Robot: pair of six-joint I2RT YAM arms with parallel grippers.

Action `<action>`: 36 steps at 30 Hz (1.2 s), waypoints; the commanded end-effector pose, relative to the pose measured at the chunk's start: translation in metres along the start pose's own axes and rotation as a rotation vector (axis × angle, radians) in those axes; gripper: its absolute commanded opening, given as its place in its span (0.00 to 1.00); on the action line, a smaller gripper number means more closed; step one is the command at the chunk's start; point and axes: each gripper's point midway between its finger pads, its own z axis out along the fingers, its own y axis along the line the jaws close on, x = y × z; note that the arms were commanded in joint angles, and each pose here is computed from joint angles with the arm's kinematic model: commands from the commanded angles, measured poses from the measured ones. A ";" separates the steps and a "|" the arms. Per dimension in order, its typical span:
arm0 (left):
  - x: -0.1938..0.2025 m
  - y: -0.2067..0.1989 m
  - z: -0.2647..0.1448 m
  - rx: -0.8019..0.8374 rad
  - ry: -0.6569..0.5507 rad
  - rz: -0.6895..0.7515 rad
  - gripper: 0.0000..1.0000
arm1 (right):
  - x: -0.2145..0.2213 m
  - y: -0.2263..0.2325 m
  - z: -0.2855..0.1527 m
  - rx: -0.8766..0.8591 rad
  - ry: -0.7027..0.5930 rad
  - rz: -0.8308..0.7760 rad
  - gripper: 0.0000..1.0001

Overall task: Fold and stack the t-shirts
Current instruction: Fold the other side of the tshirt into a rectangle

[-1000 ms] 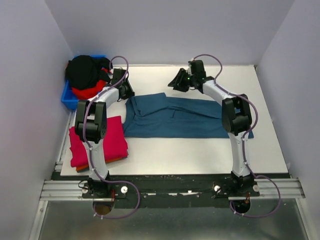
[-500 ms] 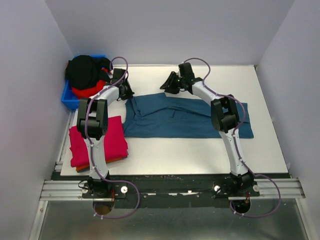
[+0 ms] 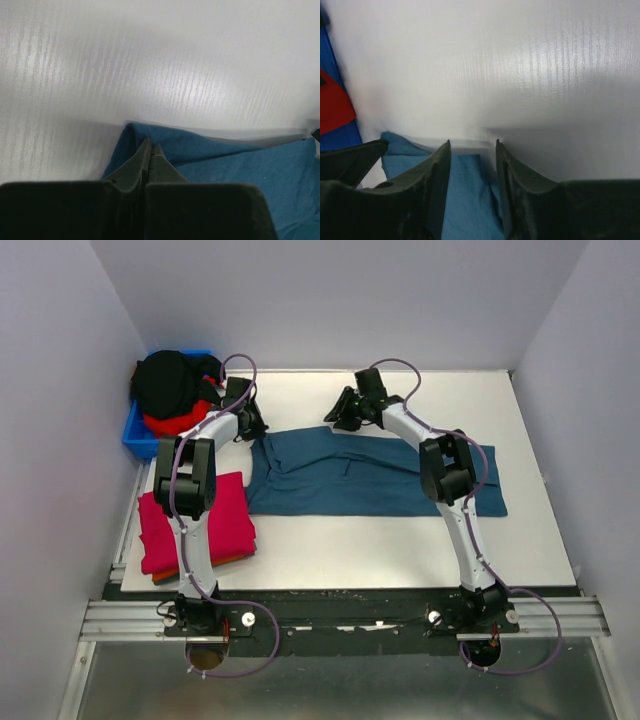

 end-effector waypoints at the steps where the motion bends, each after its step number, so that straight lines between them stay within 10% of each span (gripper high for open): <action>1: -0.002 0.006 -0.004 -0.020 0.005 0.010 0.00 | 0.006 0.000 0.004 0.036 0.014 0.004 0.43; 11: 0.000 0.006 -0.003 -0.021 0.023 0.018 0.00 | 0.012 0.025 -0.011 -0.059 0.045 -0.016 0.13; 15: -0.002 0.005 -0.006 -0.019 0.017 0.018 0.00 | 0.007 0.018 -0.017 -0.011 0.011 -0.023 0.52; 21: -0.005 0.001 -0.012 0.002 0.005 0.015 0.00 | 0.012 0.000 -0.007 0.056 0.024 0.004 0.52; 30: -0.006 -0.001 -0.016 0.009 -0.002 0.014 0.00 | 0.027 0.012 -0.001 -0.026 0.084 0.027 0.32; 36: -0.007 -0.003 -0.021 0.014 -0.006 0.016 0.00 | 0.023 0.025 -0.013 -0.057 0.083 0.002 0.01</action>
